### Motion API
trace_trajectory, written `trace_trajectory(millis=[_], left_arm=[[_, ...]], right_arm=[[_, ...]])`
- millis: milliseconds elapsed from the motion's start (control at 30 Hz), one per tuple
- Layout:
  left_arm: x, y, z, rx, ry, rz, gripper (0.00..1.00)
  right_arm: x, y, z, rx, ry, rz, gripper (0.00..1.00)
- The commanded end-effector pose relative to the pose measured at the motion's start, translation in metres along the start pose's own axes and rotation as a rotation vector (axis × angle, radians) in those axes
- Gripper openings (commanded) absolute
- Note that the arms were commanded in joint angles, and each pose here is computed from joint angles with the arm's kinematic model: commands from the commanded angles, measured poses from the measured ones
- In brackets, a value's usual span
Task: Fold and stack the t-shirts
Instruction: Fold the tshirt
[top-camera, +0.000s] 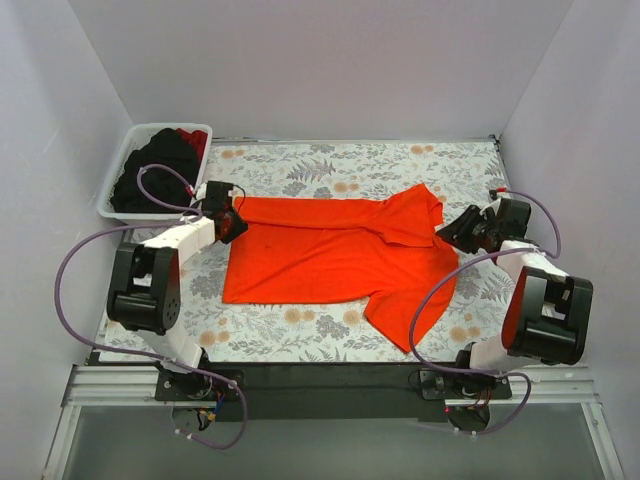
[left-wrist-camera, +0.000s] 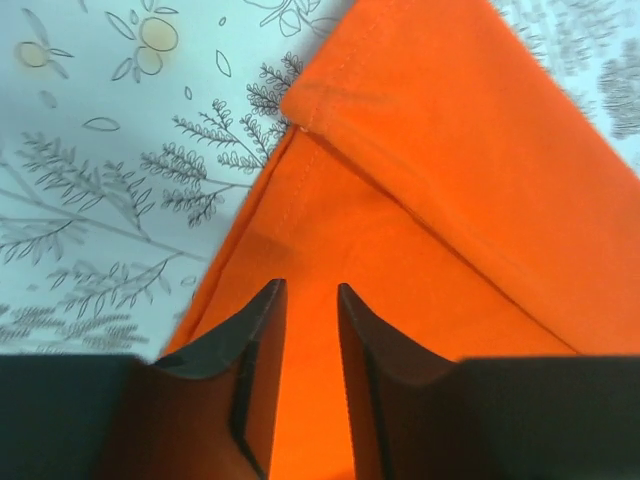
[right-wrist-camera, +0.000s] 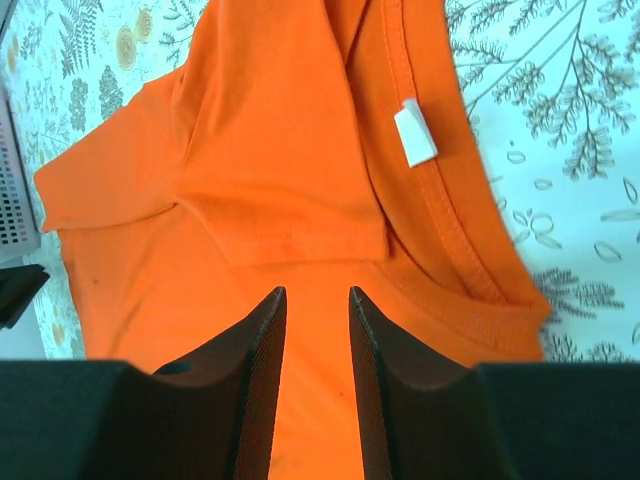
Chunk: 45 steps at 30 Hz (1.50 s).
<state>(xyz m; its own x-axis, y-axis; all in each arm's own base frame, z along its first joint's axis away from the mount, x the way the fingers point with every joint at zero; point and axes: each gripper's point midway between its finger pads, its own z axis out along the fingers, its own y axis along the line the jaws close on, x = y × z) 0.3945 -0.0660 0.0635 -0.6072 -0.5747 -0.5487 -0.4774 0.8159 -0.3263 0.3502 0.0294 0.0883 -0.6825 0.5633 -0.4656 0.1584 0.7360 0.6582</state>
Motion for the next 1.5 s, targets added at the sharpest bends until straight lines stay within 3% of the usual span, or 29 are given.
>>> trace_trajectory(millis=[0, 433, 567, 800, 1000, 1267, 1467], left_arm=[[-0.011, -0.005, 0.018, 0.001, -0.021, 0.022, 0.24], [0.022, 0.060, 0.047, -0.192, 0.046, -0.029, 0.18], [0.021, 0.062, 0.046, -0.194, 0.049, -0.045, 0.17], [0.014, 0.055, 0.042, -0.167, 0.039, -0.049, 0.19], [-0.007, 0.018, 0.031, -0.032, 0.022, -0.066, 0.39], [-0.043, -0.004, 0.026, 0.006, -0.056, -0.048, 0.59], [-0.061, -0.003, 0.036, -0.027, -0.106, -0.038, 0.63]], right_arm=[[-0.019, 0.004, 0.015, -0.025, -0.032, -0.020, 0.38], [0.019, -0.070, 0.035, 0.202, 0.038, 0.072, 0.34], [0.020, -0.086, 0.028, 0.260, 0.018, 0.098, 0.34], [0.005, -0.077, 0.022, 0.247, -0.005, 0.073, 0.34], [-0.028, -0.035, 0.025, 0.104, -0.037, 0.021, 0.36], [-0.061, 0.017, 0.042, -0.076, -0.039, -0.112, 0.37], [-0.072, 0.035, 0.069, -0.132, -0.012, -0.169, 0.40]])
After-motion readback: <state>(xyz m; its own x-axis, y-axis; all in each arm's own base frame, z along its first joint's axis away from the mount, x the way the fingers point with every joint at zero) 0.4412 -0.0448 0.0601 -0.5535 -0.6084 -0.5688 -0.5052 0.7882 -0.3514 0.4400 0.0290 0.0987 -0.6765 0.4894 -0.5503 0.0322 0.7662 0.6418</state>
